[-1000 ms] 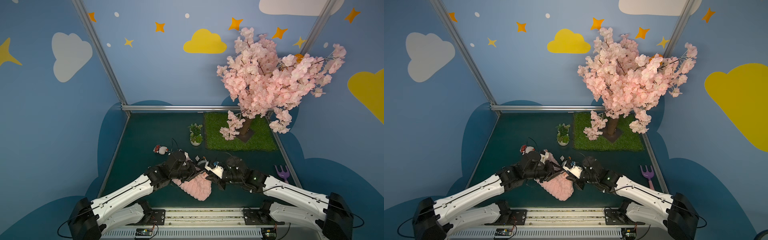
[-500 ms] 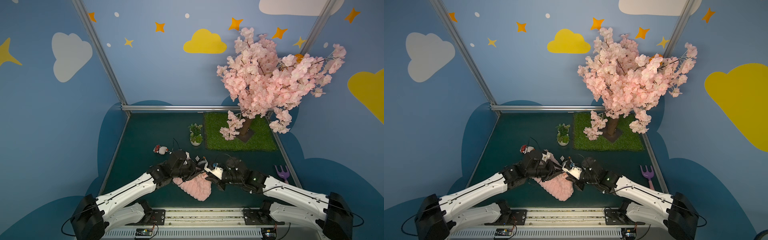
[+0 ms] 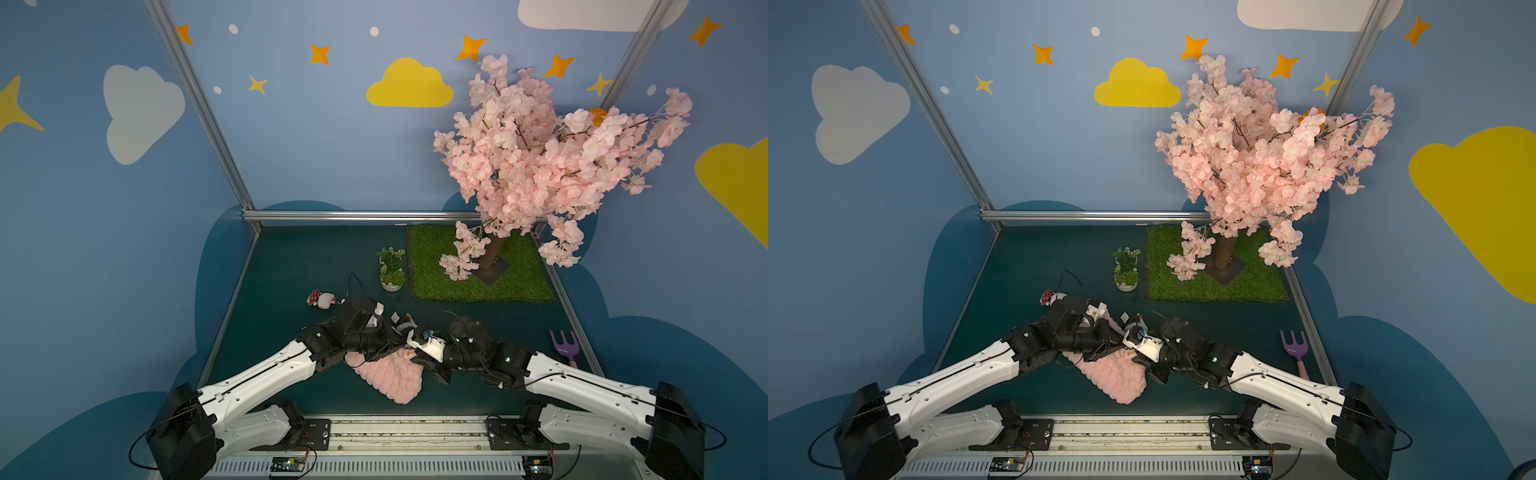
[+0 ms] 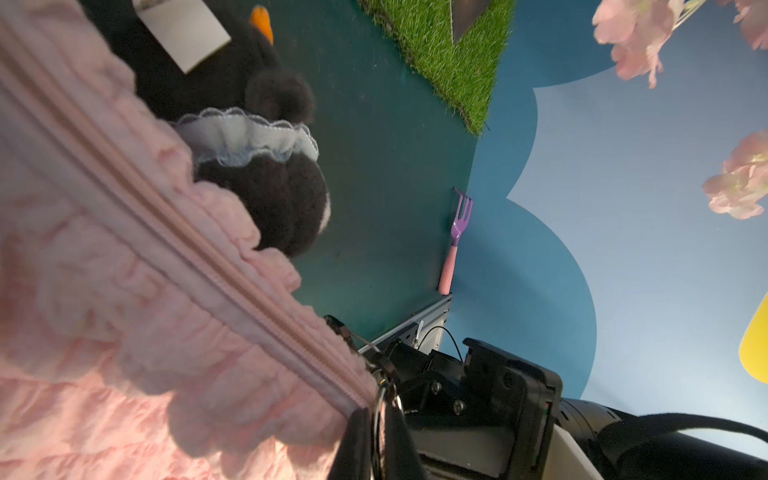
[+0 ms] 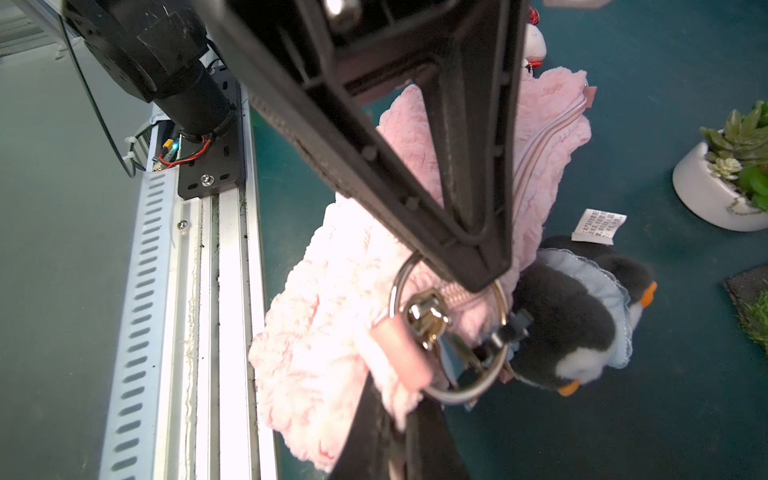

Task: Remove the decoration from the bag
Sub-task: Adjust the bag at the center of the board.

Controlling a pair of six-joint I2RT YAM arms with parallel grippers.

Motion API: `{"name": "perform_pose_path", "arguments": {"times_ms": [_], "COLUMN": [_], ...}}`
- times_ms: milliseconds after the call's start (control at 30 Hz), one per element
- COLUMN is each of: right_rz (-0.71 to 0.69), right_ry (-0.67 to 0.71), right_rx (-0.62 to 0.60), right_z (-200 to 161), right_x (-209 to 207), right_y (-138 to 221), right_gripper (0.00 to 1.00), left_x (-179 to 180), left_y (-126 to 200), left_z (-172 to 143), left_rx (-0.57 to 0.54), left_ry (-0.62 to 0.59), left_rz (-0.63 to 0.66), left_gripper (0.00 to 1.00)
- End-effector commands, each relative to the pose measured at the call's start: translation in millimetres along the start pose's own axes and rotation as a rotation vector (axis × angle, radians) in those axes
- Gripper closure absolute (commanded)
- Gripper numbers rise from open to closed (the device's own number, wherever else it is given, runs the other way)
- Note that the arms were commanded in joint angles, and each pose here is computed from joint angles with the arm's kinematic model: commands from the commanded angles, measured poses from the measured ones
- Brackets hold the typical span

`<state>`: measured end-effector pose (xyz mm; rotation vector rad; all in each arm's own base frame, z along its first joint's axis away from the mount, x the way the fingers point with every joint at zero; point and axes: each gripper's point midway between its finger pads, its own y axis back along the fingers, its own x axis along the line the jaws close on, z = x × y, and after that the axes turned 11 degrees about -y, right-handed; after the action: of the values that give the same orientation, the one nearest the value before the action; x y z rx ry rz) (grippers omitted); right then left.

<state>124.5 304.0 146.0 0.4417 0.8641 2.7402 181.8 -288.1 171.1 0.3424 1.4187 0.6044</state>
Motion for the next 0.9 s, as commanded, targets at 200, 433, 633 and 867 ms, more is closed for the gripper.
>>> {"name": "perform_pose_path", "arguments": {"times_ms": [200, 433, 633, 867], "right_rz": [0.002, -0.011, -0.019, -0.049], "right_ry": [0.017, 0.010, 0.004, -0.006], "right_rx": [-0.009, 0.003, 0.003, 0.025], "right_z": [6, 5, 5, 1], "right_x": [2, 0, -1, -5], "right_y": [0, 0, 3, 8], "right_gripper": [1.00, 1.00, 0.99, 0.66], "left_x": [-43, -36, -31, -43], "left_y": [10, 18, 30, 35], "left_z": [-4, -7, -3, 4], "left_rx": [0.057, 0.083, 0.062, 0.059], "left_ry": [-0.203, -0.300, -0.514, -0.721], "left_rz": [-0.132, -0.087, -0.012, -0.033], "left_gripper": [0.93, 0.98, 0.98, 0.98]}}
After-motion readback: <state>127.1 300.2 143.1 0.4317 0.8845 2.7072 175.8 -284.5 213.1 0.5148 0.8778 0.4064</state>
